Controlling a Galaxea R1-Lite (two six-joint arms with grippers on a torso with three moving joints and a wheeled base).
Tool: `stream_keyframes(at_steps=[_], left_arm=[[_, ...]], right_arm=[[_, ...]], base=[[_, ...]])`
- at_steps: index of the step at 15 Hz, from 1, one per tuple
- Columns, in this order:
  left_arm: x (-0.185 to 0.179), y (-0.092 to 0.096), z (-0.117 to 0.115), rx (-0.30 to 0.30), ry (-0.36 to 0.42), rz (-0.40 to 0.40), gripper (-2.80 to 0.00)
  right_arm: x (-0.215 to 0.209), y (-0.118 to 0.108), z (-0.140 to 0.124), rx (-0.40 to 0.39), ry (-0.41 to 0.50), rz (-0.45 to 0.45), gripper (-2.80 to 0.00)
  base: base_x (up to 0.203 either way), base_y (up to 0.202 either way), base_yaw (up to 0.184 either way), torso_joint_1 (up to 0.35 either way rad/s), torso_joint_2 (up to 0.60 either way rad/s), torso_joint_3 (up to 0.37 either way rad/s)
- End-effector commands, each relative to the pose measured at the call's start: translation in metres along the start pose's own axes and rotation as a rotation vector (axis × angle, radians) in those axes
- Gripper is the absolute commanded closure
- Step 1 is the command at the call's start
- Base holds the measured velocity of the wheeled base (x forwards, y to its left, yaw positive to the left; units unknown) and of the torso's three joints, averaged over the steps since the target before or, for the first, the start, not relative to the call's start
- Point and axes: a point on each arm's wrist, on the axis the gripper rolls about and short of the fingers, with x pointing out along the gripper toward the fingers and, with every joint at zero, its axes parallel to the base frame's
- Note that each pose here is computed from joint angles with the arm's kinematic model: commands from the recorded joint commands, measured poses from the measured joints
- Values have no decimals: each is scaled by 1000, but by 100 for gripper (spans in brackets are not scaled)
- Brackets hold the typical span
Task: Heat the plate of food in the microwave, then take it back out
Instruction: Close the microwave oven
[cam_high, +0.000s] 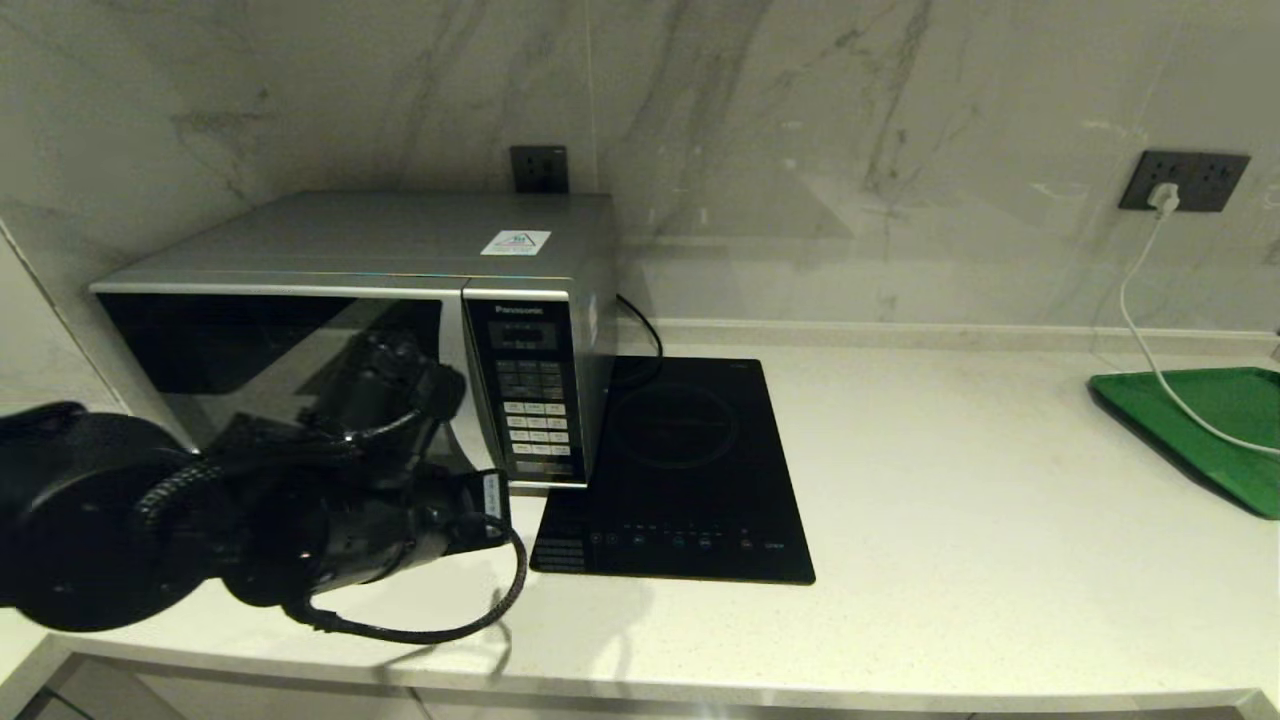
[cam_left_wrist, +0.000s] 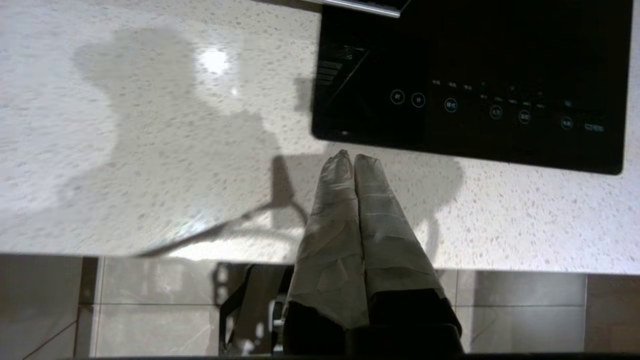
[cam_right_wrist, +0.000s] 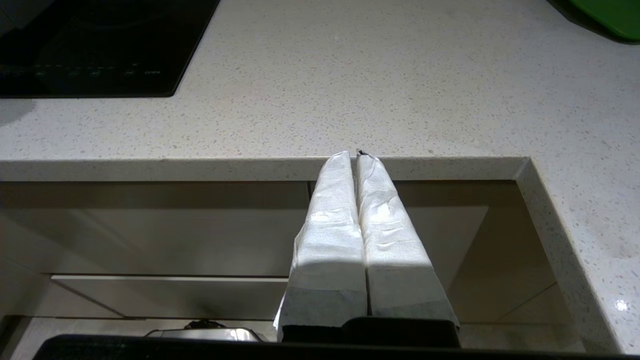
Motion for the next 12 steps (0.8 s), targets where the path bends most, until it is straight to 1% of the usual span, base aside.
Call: stream_keyframes(at_steps=[1,3,6,8,11,12], left_arm=[[40,-10,-13,12,41,32,0],[61,-16,-18,10,31,40,0],[88,-25,-26,22,-11,39,0],[97,-29,-27,34,-9,43,0],[104,-30,-26,31,-8,47,0],[106,-32,-23,25,-20,43,0]], right_arm=[[0,0,0,0,1,1,0],[0,0,0,0,1,0,0],[0,0,0,0,1,0,0],[0,0,0,0,1,1,0],[0,0,0,0,1,0,0],[0,0,0,0,1,0,0]], base=[[0,0,0,0,0,0],[0,0,0,0,0,0],[0,0,0,0,0,0],[0,0,0,0,0,0],[0,0,0,0,0,0],[0,0,0,0,0,0]])
